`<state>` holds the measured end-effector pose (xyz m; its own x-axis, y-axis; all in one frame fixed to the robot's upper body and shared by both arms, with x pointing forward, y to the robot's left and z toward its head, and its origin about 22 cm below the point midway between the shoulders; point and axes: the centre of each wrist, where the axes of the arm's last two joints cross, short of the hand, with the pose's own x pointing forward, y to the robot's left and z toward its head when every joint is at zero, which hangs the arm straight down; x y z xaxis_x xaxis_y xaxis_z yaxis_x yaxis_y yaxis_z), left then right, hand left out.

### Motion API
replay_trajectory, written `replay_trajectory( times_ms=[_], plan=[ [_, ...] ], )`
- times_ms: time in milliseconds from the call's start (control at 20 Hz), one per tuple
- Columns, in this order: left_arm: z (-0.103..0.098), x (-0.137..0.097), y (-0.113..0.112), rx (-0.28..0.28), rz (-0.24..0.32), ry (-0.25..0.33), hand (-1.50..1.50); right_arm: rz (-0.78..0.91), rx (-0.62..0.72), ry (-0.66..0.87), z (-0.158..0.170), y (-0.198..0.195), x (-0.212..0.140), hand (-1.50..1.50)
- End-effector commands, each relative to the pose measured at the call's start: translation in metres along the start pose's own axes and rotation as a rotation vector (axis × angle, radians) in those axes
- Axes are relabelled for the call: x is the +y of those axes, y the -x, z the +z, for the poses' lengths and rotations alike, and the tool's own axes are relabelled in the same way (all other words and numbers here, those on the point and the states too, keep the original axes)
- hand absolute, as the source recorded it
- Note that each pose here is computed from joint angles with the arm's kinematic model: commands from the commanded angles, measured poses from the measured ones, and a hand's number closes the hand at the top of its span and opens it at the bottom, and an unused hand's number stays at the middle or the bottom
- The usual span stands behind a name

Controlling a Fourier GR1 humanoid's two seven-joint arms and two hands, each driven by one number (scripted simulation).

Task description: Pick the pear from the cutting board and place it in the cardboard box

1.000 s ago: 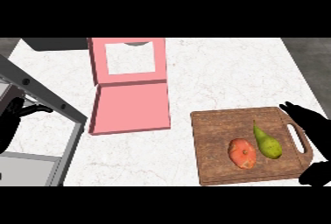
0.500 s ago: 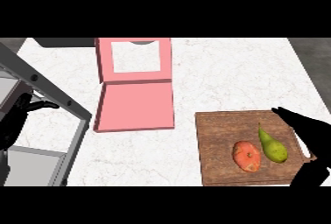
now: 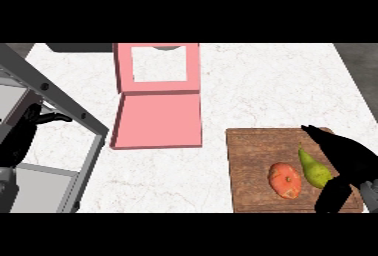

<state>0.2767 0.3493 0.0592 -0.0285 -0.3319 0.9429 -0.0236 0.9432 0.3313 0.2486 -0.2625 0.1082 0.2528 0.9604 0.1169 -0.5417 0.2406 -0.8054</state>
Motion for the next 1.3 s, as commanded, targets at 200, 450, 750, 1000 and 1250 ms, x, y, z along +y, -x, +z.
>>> replay_trajectory(
  times_ms=[200,450,750,1000,1250],
  plan=[
    [-0.009,-0.089,-0.025,-0.104,0.079,0.285,0.0,0.015,0.055,-0.04,-0.019,0.004,0.023,-1.5],
    [-0.007,-0.088,-0.015,-0.088,0.094,0.272,0.0,0.024,0.014,0.008,-0.019,-0.002,0.018,-1.5],
    [-0.004,-0.097,-0.016,-0.09,0.089,0.278,0.0,0.028,0.025,-0.015,-0.024,-0.003,0.025,-1.5],
    [-0.01,-0.087,-0.015,-0.085,0.084,0.271,0.0,0.04,0.04,-0.065,-0.038,0.0,0.034,-1.5],
    [-0.008,-0.092,-0.016,-0.095,0.079,0.278,0.0,0.059,0.06,-0.1,-0.045,0.0,0.054,-1.5]
  ],
)
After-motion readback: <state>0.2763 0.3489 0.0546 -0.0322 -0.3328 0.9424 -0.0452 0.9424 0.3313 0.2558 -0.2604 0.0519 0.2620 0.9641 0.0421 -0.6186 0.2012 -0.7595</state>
